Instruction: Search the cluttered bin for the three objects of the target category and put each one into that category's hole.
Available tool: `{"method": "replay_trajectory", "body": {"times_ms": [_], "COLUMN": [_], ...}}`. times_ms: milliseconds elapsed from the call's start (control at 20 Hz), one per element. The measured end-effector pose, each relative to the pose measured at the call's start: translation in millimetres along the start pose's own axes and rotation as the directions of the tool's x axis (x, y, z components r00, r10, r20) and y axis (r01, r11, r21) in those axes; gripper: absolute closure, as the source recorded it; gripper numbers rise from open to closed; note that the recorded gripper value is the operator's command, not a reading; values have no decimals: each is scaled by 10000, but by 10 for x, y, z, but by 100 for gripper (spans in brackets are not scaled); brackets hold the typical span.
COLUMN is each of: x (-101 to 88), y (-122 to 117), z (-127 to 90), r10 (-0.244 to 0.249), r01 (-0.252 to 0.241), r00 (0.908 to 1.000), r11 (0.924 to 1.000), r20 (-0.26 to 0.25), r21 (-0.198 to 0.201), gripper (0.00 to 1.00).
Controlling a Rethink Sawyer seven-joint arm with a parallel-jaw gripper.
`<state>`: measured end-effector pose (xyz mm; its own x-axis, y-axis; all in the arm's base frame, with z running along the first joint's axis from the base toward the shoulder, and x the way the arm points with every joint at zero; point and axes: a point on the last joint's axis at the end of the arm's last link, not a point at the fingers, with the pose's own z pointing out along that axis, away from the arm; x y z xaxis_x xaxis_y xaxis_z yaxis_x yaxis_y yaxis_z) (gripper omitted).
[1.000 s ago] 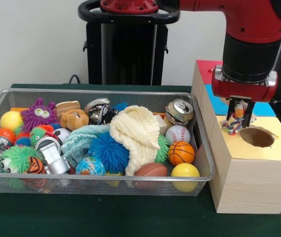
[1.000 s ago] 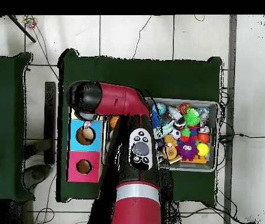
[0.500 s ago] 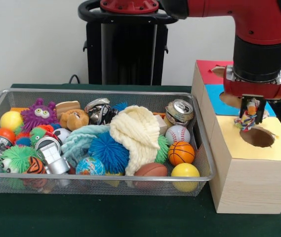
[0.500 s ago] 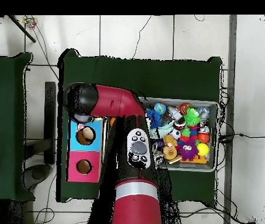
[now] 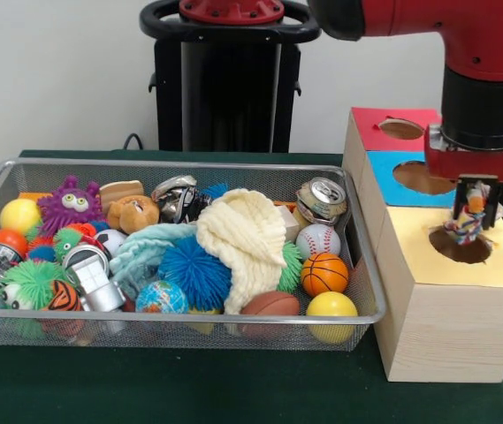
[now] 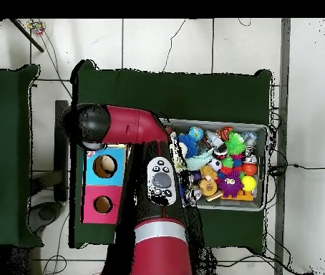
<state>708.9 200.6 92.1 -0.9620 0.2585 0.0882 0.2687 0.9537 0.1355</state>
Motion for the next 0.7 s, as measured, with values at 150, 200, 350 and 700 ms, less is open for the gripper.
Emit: {"method": "replay_trajectory", "body": {"times_ms": [150, 200, 350, 700], "x": [-23, -34, -10, 52], "y": [74, 133, 213, 242], "z": [34, 64, 121, 122], "r10": [-245, -449, -845, -1421], "r01": [243, 441, 805, 1233], "r00": [9975, 9921, 9804, 9663], "r11": [9997, 9990, 9963, 9875], "r20": [669, 1176, 1780, 2146], "r21": [40, 91, 295, 984], "gripper": [100, 100, 100, 100]}}
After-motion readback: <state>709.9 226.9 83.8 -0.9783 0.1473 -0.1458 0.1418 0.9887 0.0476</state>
